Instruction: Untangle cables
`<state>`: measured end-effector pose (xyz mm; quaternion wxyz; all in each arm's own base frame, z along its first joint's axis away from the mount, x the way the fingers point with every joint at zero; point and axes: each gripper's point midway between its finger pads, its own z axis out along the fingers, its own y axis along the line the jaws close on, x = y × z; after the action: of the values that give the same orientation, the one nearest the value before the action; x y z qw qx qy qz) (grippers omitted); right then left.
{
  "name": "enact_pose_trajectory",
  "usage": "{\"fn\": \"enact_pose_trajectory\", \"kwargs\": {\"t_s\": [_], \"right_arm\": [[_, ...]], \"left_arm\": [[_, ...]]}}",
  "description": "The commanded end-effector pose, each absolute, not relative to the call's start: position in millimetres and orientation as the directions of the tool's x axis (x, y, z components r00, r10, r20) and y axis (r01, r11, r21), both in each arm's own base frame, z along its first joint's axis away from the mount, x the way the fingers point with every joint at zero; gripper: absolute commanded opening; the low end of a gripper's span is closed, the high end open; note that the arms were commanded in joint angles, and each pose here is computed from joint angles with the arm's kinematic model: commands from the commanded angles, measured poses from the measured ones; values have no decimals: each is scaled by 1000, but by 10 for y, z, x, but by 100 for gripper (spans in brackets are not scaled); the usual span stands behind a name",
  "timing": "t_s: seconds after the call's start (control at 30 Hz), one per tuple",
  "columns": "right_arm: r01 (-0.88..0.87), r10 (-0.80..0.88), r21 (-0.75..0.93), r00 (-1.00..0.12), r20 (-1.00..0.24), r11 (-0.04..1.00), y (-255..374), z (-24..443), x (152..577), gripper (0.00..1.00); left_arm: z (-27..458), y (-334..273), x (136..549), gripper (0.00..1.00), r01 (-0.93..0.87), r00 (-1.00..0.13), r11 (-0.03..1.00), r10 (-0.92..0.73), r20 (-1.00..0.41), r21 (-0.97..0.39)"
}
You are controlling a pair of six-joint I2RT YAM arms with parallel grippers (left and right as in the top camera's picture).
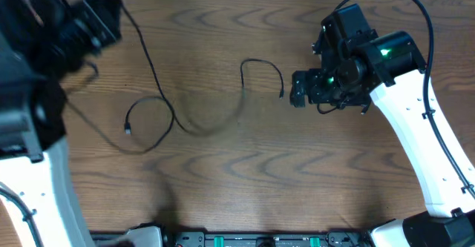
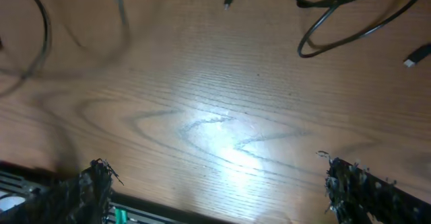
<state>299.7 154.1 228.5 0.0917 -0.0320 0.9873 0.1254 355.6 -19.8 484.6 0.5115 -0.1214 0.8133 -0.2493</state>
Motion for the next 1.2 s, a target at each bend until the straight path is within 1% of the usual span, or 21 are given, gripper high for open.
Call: {"fn": "enact_pose_trajectory", "kwargs": {"t_s": [0.0, 0.03, 0.17, 0.23, 0.27, 0.33, 0.37, 0.43, 0.5, 0.6, 0.67, 0.7, 0.73, 0.77, 0.8, 0.83, 0.87, 0.93, 1.0, 1.17], "right_arm": [[-126, -78, 227, -975, -206, 966, 1545, 2310, 2993, 99], [-131, -84, 227, -975, -206, 965, 1562, 2309, 2984, 99], [-135, -91, 224, -976, -196, 965, 1571, 2301, 2951, 99], [-134, -93, 222, -978, -189, 966, 1566, 2292, 2935, 99], [-138, -98, 221, -978, -186, 966, 1563, 2288, 2927, 99], [-140, -101, 218, -978, -181, 966, 1560, 2273, 2918, 99], [-142, -104, 218, -978, -179, 966, 1569, 2266, 2910, 99], [-147, -110, 216, -978, -177, 965, 1580, 2252, 2900, 99], [-172, -135, 209, -974, -181, 963, 1583, 2245, 2896, 99], [-214, -177, 201, -966, -188, 956, 1586, 2240, 2892, 99], [-223, -186, 198, -965, -187, 954, 1584, 2233, 2887, 99], [-222, -186, 198, -965, -185, 955, 1583, 2229, 2883, 99], [-222, -186, 198, -965, -184, 955, 1583, 2225, 2882, 99], [-221, -186, 198, -965, -185, 955, 1582, 2223, 2885, 99], [-222, -185, 199, -965, -186, 955, 1585, 2219, 2890, 99], [-222, -185, 199, -964, -190, 954, 1589, 2219, 2899, 99], [-223, -185, 200, -964, -194, 954, 1593, 2222, 2908, 99], [-225, -185, 201, -962, -199, 953, 1600, 2225, 2920, 99], [-224, -184, 202, -963, -198, 953, 1601, 2223, 2920, 99], [-223, -184, 201, -964, -194, 954, 1597, 2216, 2912, 99]], "left_arm": [[5326, -256, 3717, 8, 141, -384, 824, -465, -797, -549], [5490, -267, 3840, 8, 180, -354, 820, -462, -814, -543], [5730, -183, 4211, 10, 237, -244, 835, -444, -862, -497], [5774, -61, 4405, 11, 229, -187, 848, -444, -876, -478], [5751, 62, 4520, 11, 187, -157, 860, -450, -879, -474], [5608, 394, 4698, 8, 44, -120, 866, -490, -864, -497], [5483, 611, 4781, 8, -57, -101, 861, -509, -855, -506], [5218, 1001, 4885, 8, -233, -76, 825, -543, -836, -515], [4926, 1305, 4977, 8, -349, -88, 796, -554, -828, -495], [4383, 1766, 5070, 8, -504, -141, 740, -579, -803, -445], [4019, 2030, 5061, 9, -590, -184, 697, -607, -773, -407], [3815, 2142, 5047, 17, -626, -212, 676, -627, -750, -388], [3620, 2230, 5024, 47, -657, -242, 657, -647, -723, -369], [3490, 2268, 5001, 67, -675, -264, 647, -661, -702, -355], [3315, 2298, 4985, 80, -693, -295, 636, -679, -672, -339], [3185, 2299, 4985, 86, -699, -321, 633, -694, -645, -333], [3062, 2253, 5009, 87, -685, -364, 650, -698, -617, -330], [2903, 2077, 5081, 89, -605, -472, 720, -669, -575, -341], [2837, 1818, 5160, 89, -500, -554, 766, -642, -530, -405], [2876, 1303, 5238, 89, -353, -641, 763, -619, -454, -541]]}}
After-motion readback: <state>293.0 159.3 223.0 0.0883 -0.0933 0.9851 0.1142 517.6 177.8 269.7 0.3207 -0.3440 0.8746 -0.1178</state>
